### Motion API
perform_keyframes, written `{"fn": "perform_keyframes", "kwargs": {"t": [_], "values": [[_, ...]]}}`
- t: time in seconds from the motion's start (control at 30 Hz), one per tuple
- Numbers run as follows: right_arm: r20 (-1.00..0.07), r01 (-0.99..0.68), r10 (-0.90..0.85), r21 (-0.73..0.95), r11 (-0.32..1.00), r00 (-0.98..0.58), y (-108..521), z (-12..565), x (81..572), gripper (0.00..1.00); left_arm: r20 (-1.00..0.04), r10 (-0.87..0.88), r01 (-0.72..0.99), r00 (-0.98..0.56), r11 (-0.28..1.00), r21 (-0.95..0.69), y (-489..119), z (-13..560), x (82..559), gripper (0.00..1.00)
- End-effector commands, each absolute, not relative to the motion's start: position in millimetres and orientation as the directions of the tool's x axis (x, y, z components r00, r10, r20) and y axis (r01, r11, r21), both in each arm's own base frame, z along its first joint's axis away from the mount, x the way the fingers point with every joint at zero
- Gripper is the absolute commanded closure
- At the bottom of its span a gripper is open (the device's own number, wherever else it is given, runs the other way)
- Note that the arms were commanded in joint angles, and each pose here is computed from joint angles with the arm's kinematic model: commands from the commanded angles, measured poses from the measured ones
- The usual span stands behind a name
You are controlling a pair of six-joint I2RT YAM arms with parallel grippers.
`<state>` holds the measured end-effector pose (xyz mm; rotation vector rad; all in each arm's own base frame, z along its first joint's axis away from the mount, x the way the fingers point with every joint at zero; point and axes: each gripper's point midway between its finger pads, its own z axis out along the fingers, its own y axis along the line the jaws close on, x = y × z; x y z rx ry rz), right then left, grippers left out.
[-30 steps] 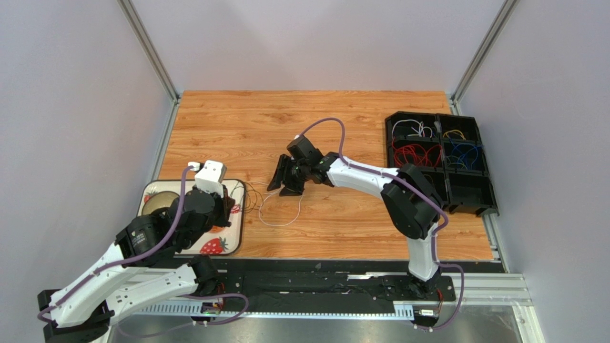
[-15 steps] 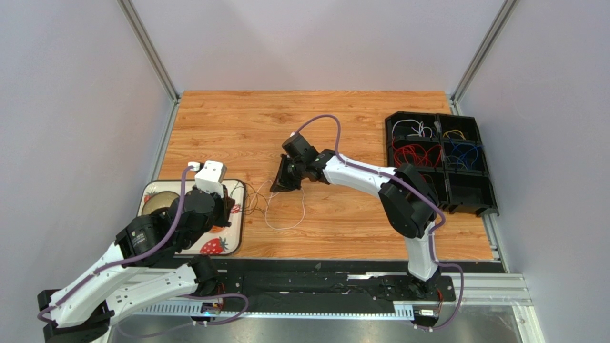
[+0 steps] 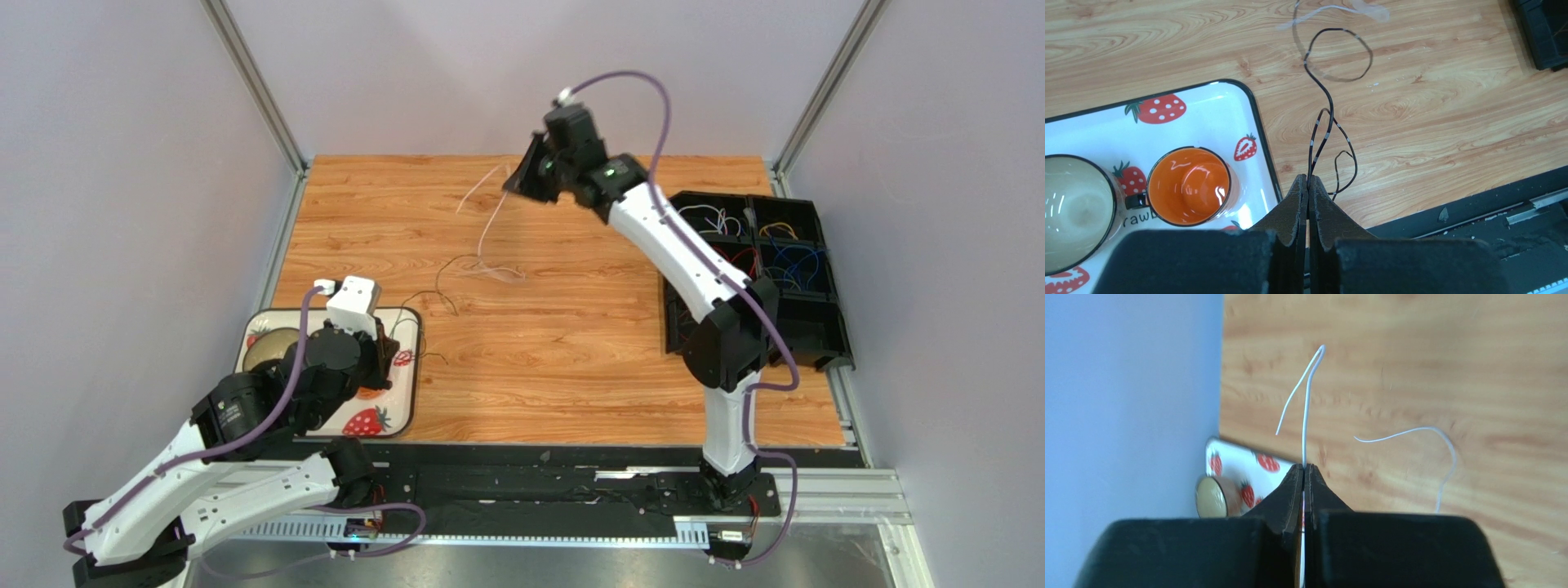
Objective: Untangle the cables
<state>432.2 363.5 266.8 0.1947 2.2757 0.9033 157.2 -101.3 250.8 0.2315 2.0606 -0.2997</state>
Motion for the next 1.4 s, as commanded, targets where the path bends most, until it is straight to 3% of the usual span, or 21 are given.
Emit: {"fn": "perform_keyframes", "kwargs": {"t": [0.0,0.2,0.4,0.63,1.03,1.37], "values": [[-0.705,-0.149,0.496,0.638,0.755,-0.507,283.4,402.6,468.3,1.00,-0.890,0.005,0.273,-0.455,0.953,-0.134,-96.3,258.3,158.1,1.00],[-0.733,-0.200,0.648,0.680,0.706,-0.207,190.2,513.7,493.7,1.00,-0.891,0.001,0.272,-0.453,0.952,-0.138,-95.6,259.3,157.6,1.00],[-0.693,-0.235,0.704,0.667,0.707,0.153,106.2,608.3,469.3,1.00,-0.892,-0.004,0.270,-0.451,0.953,-0.140,-94.2,260.1,157.2,1.00],[-0.645,-0.267,0.668,0.615,0.742,0.372,61.7,674.0,435.7,1.00,-0.894,-0.009,0.265,-0.449,0.954,-0.143,-92.2,260.6,156.6,1.00],[-0.771,0.017,0.448,0.510,0.860,0.453,12.9,638.9,410.0,1.00,-0.894,-0.011,0.273,-0.447,0.951,-0.148,-93.4,260.9,156.1,1.00],[-0.827,0.225,0.308,0.450,0.864,0.471,-28.3,620.6,367.8,1.00,-0.893,-0.006,0.277,-0.451,0.950,-0.146,-94.8,259.7,156.2,1.00]]}}
